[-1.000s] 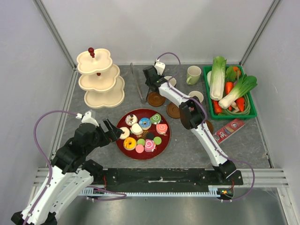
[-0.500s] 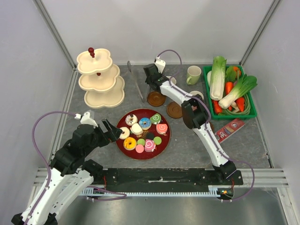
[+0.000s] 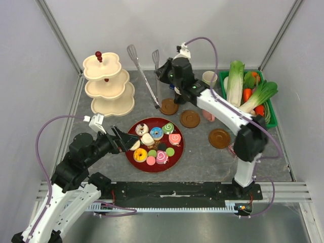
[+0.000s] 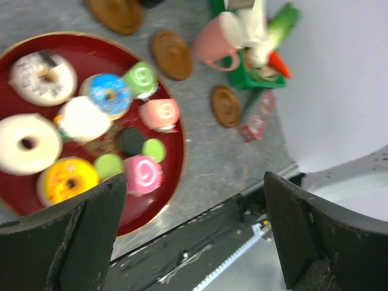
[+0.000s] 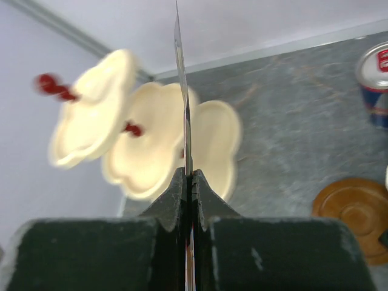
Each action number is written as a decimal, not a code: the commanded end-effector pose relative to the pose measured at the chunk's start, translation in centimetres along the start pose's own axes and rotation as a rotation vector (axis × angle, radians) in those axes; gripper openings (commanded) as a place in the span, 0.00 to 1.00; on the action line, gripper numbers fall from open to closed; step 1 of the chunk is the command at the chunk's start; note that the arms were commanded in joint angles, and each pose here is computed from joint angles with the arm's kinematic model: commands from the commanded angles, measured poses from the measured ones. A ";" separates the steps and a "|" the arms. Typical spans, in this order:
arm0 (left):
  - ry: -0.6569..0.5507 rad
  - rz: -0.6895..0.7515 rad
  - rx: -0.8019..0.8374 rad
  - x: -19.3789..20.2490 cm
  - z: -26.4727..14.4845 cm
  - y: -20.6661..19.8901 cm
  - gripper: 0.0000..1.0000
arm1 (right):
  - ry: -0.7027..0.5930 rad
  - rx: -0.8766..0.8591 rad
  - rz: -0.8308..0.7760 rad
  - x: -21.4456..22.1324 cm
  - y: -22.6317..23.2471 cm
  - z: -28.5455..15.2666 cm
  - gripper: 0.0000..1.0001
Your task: Serve the afternoon tea
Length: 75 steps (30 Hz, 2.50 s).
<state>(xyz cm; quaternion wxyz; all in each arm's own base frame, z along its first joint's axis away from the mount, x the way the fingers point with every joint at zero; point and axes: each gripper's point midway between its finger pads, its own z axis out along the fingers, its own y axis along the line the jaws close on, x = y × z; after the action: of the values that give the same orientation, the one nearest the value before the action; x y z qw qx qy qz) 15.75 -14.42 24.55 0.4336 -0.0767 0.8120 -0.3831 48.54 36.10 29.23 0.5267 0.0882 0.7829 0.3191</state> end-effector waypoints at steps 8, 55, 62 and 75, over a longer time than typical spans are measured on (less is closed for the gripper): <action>0.035 -0.017 0.631 -1.9 0.7 -12.2 0.99 | 0.001 -0.300 0.221 -0.5 4.0 -14.0 0.00; 0.072 -0.117 0.841 -3.6 6.7 -17.2 0.93 | -0.118 -0.510 0.478 0.6 6.5 -23.0 0.00; 0.125 -0.123 0.876 -3.1 6.8 -17.6 0.94 | -0.127 -0.531 0.458 0.5 7.5 -22.7 0.00; 0.137 -0.113 0.886 -3.3 6.9 -18.0 0.92 | -0.154 -0.463 0.428 0.7 6.5 -22.2 0.00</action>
<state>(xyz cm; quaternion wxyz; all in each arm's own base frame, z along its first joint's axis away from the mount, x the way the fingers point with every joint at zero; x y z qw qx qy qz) 19.86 -29.24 34.58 0.3471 0.0800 0.6125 -0.7057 27.49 32.89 35.02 0.4870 0.1495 0.6418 0.5733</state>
